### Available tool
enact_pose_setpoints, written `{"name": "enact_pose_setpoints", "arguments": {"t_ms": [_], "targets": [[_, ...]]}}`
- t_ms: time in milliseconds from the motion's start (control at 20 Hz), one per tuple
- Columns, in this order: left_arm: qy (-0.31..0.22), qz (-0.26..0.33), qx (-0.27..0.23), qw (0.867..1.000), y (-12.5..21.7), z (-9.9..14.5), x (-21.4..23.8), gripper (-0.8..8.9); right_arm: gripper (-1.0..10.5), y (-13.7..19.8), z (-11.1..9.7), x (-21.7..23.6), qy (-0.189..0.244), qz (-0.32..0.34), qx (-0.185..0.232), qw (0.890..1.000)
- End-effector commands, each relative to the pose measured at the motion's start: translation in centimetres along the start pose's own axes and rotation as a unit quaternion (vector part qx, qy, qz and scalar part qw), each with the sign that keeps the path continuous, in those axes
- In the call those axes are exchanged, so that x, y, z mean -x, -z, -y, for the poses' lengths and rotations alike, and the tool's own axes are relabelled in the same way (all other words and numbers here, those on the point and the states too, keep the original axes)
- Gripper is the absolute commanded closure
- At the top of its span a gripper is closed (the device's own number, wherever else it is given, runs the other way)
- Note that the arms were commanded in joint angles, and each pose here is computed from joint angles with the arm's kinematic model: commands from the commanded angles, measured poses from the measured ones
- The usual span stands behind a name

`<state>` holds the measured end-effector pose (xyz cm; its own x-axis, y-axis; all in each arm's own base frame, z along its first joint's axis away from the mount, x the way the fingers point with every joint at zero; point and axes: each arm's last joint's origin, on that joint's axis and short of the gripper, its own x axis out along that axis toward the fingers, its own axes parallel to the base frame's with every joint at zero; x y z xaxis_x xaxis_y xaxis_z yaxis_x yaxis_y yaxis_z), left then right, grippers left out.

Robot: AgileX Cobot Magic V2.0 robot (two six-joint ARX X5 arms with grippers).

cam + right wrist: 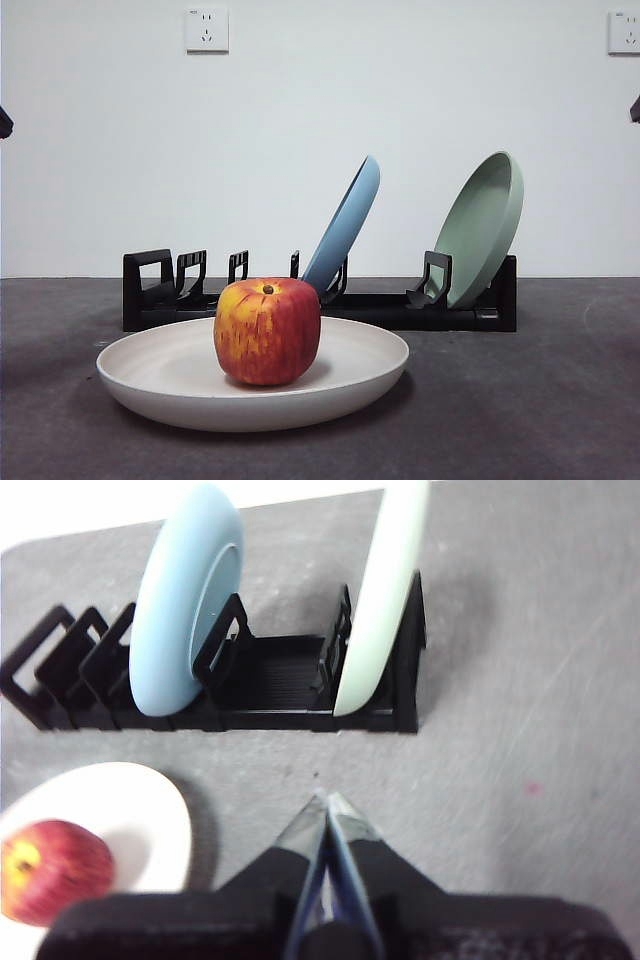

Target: Take the yellow plate from the plate rack,put the plate on the table,take the apple from the table,put the apple in the plate

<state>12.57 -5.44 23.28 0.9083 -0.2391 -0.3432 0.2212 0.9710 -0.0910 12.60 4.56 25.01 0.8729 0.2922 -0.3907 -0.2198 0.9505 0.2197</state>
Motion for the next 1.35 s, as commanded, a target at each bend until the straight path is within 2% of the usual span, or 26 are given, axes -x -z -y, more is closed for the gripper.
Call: {"name": "enact_pose_setpoints", "arguments": {"t_ms": [50,450,600,650,900,1050,1350], "targets": [[-0.005,-0.019,0.002,1.000,0.5,-0.1,-0.2,8.15,9.5,0.1,0.0,-0.1,0.002,0.001,-0.047,0.999],[-0.005,-0.022,0.006,1.000,0.6,-0.1,-0.3,8.15,9.5,0.1,0.0,-0.1,0.002,0.001,-0.047,0.999],[-0.017,-0.030,-0.013,0.999,0.9,-0.3,0.2,8.15,9.5,0.1,0.0,-0.1,0.002,0.000,-0.047,0.999],[-0.041,-0.019,-0.034,0.998,0.7,-0.6,0.7,8.16,9.5,0.1,0.0,-0.1,0.002,0.000,-0.047,0.999],[-0.089,0.077,-0.013,0.993,0.3,-2.2,3.7,8.16,9.5,0.1,0.0,-0.1,0.002,0.000,-0.047,0.999],[-0.123,0.098,-0.023,0.987,2.1,-3.1,4.1,8.15,9.5,0.1,0.0,-0.1,0.002,0.001,-0.047,0.999],[-0.069,0.128,-0.035,0.989,6.5,-4.0,2.2,8.15,9.5,0.1,0.0,-0.1,0.002,0.001,-0.047,0.999]]}}
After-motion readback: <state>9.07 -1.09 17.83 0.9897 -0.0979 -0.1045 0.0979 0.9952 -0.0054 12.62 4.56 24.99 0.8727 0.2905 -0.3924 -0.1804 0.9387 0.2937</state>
